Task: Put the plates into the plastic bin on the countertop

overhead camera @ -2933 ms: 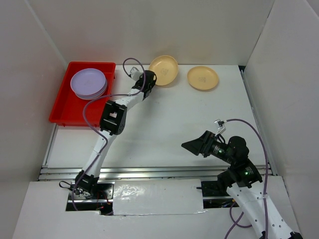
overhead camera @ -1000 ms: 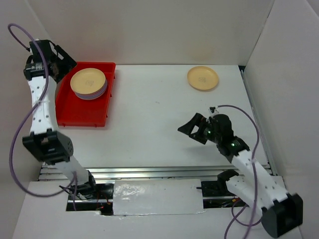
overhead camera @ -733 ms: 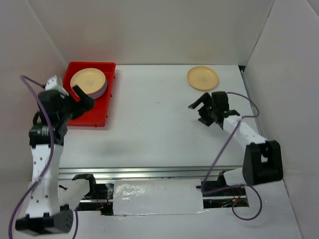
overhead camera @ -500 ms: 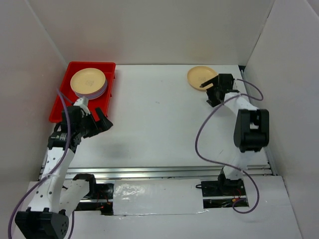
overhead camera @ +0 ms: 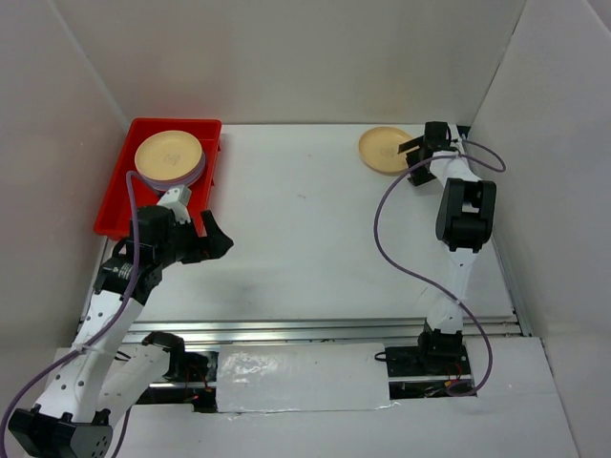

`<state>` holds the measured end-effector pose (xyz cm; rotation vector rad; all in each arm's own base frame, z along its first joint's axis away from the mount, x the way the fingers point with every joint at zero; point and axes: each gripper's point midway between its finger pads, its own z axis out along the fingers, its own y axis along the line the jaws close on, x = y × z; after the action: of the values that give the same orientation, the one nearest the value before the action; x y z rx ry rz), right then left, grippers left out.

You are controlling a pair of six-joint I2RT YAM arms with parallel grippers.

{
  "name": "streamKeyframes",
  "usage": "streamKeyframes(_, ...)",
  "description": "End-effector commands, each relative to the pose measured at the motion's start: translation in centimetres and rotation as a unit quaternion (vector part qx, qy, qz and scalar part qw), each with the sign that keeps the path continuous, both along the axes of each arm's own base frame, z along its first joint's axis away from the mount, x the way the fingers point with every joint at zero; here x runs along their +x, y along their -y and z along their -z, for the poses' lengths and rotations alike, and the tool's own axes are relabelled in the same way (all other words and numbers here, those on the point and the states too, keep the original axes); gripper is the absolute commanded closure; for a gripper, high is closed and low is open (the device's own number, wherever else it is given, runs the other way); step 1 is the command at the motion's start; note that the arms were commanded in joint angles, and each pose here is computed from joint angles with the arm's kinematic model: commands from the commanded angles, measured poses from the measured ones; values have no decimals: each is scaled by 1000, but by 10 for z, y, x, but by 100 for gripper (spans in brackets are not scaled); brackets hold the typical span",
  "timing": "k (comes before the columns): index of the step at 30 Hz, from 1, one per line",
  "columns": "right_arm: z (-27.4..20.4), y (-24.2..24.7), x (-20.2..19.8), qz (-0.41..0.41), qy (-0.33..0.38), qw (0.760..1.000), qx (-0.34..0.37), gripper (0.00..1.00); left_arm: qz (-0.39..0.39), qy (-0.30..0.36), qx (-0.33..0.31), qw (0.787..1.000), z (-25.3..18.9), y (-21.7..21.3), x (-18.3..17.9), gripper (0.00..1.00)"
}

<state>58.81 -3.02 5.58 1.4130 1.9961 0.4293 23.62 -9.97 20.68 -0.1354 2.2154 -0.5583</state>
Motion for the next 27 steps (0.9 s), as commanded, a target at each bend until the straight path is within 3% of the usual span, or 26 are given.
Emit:
streamKeyframes(1,27,10,-4,12,-65,998,-20,7,16,41,-6,999,-23,5,6,1)
streamKeyframes(3,27,11,1,15,-70,997,-23,9,16,44,-7,999,-24,5,6,1)
streamKeyframes(9,29,10,5,4,-72,997,-32,39,26,44,-11,999,-24,7,5,1)
streamKeyframes(12,33,5,10,-11,-72,997,-18,65,28,46,-10,999,-24,7,4,1)
streamKeyframes(13,32,2,9,-16,-71,997,-17,84,27,47,-11,998,-25,7,4,1)
streamKeyframes(14,31,-1,8,-18,-71,997,-16,95,27,47,-10,998,-25,7,4,1)
streamKeyframes(15,21,-3,8,-23,-62,998,-21,100,26,47,-9,999,-24,7,4,1)
streamKeyframes(17,17,-12,0,-35,-65,997,-32,100,22,46,-8,999,-24,6,5,1)
streamKeyframes(19,-17,-26,-5,-59,-35,997,-39,100,17,42,-5,999,-22,4,6,1)
streamKeyframes(20,-7,-32,-25,-67,-53,995,-45,100,18,41,-5,999,-22,4,7,1)
streamKeyframes(21,-53,-34,-27,-83,1,993,-86,100,21,40,-6,999,-22,5,8,1)
streamKeyframes(22,-39,-40,-50,-103,-18,989,-104,100,30,36,-9,999,-20,8,8,1)
streamKeyframes(24,-67,-83,-78,-191,-16,968,-163,100,42,35,-15,998,-18,13,10,1)
streamKeyframes(27,-73,-143,-130,-295,-66,924,-233,100,63,13,-15,998,-12,19,14,1)
